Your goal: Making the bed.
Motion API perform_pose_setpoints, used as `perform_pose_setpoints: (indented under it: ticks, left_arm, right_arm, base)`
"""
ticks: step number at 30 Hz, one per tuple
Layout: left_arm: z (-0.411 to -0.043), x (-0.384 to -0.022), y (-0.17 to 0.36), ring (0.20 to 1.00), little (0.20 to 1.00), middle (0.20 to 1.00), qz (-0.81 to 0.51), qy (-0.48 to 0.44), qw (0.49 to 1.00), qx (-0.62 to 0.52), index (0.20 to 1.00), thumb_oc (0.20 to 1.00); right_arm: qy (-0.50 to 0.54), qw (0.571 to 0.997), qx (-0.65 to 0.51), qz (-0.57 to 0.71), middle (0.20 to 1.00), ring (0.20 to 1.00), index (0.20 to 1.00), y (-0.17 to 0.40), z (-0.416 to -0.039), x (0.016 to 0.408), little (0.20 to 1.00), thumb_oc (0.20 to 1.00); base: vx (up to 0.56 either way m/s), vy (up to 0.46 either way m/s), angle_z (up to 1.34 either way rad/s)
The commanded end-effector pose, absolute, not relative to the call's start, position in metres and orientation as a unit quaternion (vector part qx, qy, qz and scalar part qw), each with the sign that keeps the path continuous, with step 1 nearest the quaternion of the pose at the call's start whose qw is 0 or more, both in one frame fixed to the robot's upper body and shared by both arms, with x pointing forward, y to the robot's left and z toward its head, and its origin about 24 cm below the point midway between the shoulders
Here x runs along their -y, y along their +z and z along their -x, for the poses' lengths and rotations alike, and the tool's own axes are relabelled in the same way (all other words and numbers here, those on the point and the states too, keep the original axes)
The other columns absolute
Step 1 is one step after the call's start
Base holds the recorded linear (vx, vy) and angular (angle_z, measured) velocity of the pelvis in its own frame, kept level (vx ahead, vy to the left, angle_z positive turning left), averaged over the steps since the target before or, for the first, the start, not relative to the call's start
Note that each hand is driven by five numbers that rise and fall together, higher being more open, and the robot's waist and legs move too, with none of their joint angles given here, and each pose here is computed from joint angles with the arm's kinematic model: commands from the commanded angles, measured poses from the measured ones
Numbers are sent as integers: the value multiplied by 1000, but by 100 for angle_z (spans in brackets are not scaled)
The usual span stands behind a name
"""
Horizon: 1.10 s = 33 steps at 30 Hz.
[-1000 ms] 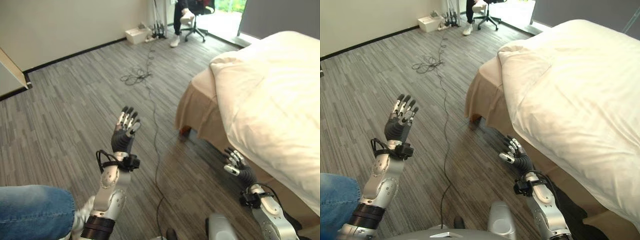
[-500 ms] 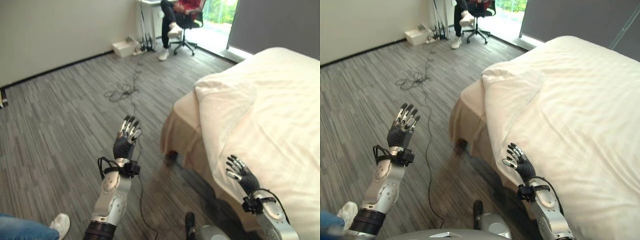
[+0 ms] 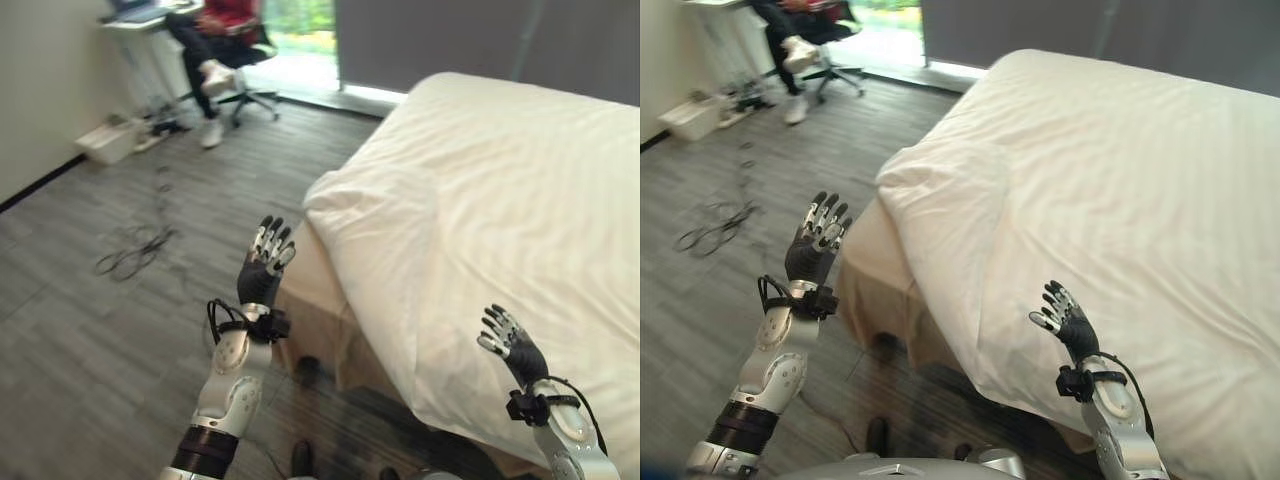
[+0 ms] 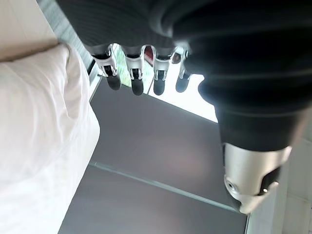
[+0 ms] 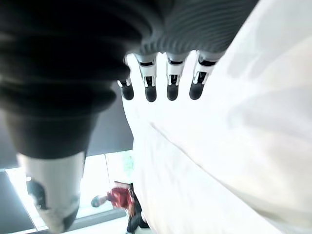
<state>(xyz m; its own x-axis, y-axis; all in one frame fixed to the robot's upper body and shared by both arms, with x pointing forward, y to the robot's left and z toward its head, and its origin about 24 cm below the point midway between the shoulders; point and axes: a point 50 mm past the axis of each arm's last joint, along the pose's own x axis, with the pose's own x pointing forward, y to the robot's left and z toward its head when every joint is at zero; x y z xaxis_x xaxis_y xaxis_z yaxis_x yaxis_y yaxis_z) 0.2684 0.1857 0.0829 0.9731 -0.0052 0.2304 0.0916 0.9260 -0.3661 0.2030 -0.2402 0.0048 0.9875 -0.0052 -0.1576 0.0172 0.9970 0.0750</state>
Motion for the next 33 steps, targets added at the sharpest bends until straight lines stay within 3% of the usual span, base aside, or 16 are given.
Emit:
perform_pose_setpoints:
  ticks: [1,5,8,14,24,33]
  left_arm:
    - [-267,-189,114,1000,1000,1000,184,-45,962,196,1000,1000]
    - [-269,-181,111,1000,1000,1000,171,-65,966,182,1000,1000]
    - [-264,-200,110,1000,1000,1000,144,-31,973,179,1000,1000]
    - [-254,-210,93,1000,1000,1000,135,-10,980,145,1000,1000]
    - [-252,-200,84,1000,1000,1000,159,-19,979,127,1000,1000]
    - [-244,-213,98,1000,1000,1000,167,-1,973,162,1000,1000]
  right_arm:
    - [1,997,-68,-31,1000,1000,1000,10,-196,242,1000,1000]
    - [-9,995,-77,-58,1000,1000,1000,1,-197,232,1000,1000]
    - [44,990,-70,-113,1000,1000,1000,2,-210,202,1000,1000]
    - [88,988,-91,-89,1000,1000,1000,-3,-209,194,1000,1000]
    - [54,992,-80,-86,1000,1000,1000,1,-205,208,1000,1000]
    - [112,989,-70,-70,1000,1000,1000,11,-226,194,1000,1000]
  base:
    - [199,527,-59]
    - [131,521,-73]
    - [-19,323,-113]
    - [-150,331,-117]
    - [-59,22,-20]
    - [-94,-6,-20]
